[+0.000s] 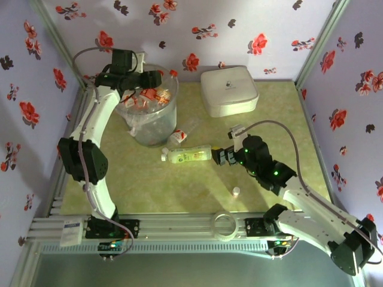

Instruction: Put the plastic bottles in the bin

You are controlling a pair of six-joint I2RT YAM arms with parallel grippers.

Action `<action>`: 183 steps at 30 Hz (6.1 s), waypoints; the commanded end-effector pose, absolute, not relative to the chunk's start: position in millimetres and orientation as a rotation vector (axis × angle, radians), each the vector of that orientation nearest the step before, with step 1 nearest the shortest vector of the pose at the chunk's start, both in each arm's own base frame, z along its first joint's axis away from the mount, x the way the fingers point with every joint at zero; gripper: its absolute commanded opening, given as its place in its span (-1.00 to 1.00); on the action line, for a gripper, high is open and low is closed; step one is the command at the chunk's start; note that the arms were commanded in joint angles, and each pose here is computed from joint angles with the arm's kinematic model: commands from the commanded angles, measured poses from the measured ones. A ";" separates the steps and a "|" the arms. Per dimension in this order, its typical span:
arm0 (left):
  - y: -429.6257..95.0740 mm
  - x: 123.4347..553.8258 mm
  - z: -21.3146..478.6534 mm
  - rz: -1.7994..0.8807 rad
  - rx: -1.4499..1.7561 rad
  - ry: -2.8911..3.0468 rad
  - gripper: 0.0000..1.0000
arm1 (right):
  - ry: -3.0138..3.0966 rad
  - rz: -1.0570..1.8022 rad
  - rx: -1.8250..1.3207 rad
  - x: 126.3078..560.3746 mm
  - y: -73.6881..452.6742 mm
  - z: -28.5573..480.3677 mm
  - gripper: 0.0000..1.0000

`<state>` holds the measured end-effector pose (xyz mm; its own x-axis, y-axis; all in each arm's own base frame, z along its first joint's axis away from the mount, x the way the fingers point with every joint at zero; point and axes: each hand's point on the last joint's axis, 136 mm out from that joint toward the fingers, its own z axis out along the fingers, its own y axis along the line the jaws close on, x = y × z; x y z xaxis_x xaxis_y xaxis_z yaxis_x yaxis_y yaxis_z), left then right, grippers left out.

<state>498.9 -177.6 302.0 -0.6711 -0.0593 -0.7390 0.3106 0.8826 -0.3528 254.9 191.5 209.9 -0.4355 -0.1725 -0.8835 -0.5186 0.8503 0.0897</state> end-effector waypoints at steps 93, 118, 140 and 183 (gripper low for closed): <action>-320.8 300.5 361.4 -1.213 0.144 1.794 1.00 | 1.692 0.816 -0.387 285.3 281.6 296.2 0.21; -361.6 286.5 359.0 -1.297 0.298 1.827 0.99 | 1.770 0.792 -0.384 277.7 269.6 284.7 0.27; -396.0 284.2 345.3 -1.535 0.390 1.841 0.23 | 1.633 1.205 -0.358 276.5 274.3 316.2 0.33; -345.8 350.3 408.5 -1.371 0.326 1.713 0.02 | 1.760 0.883 -0.446 259.2 220.3 302.6 0.99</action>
<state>339.2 -365.1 374.8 -0.6509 -0.2761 -0.7071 0.6301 0.3230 -0.7061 257.2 238.2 317.7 -0.3807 0.2051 -0.9017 -0.7182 0.5487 0.4280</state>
